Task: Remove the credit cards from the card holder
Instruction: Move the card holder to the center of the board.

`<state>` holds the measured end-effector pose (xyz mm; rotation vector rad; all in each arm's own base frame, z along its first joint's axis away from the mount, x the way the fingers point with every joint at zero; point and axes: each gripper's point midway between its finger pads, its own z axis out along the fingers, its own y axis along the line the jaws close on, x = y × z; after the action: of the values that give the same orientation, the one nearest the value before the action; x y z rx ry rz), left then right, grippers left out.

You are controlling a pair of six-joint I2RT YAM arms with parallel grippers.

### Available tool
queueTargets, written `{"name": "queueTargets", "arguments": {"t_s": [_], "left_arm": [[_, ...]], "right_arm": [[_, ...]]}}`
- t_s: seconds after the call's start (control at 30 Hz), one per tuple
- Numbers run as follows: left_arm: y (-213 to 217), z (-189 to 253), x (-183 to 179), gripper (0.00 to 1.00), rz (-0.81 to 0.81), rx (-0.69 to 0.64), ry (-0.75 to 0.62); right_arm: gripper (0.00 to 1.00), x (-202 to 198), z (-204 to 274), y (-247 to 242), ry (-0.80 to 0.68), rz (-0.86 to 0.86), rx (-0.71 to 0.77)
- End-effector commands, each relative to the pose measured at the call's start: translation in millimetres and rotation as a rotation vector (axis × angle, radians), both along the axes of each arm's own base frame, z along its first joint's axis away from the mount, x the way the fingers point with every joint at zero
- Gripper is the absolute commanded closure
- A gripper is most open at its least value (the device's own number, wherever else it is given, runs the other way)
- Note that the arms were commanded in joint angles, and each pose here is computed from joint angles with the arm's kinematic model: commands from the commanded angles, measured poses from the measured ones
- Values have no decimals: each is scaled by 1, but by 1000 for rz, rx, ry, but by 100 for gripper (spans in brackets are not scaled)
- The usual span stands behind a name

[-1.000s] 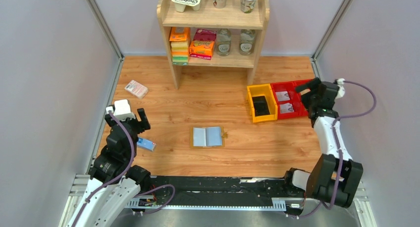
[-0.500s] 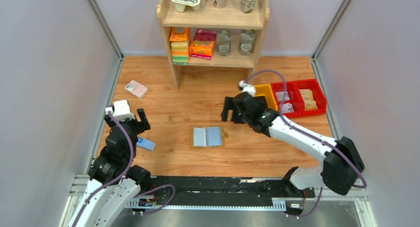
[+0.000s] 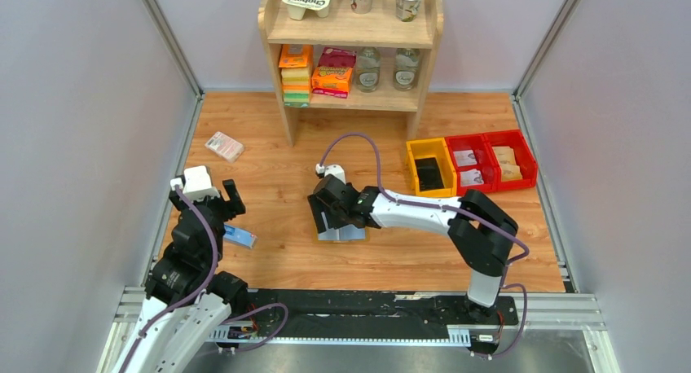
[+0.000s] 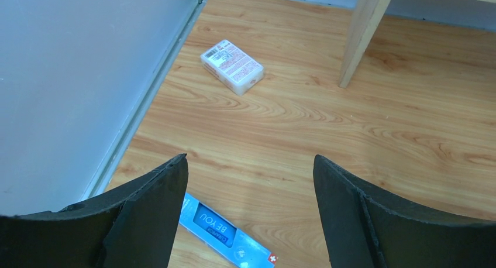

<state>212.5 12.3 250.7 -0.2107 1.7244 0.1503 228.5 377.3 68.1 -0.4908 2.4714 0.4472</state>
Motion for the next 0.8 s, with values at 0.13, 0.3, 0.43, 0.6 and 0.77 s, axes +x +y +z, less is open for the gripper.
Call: {"name": "queueTargets", "arguments": {"t_s": [0.13, 0.3, 0.43, 0.6, 0.77], "left_arm": [[2, 10, -1, 15, 10, -17, -32], [2, 10, -1, 15, 6, -15, -30], [1, 9, 0, 15, 6, -15, -29], [1, 8, 0, 15, 5, -14, -26], [1, 8, 0, 15, 3, -12, -24]], "right_arm": [[24, -15, -13, 26, 51, 80, -11], [24, -18, -36, 19, 75, 79, -86], [31, -18, -53, 3, 79, 64, -156], [56, -19, -52, 2, 76, 98, -114], [73, -12, -53, -6, 69, 104, -103]]}}
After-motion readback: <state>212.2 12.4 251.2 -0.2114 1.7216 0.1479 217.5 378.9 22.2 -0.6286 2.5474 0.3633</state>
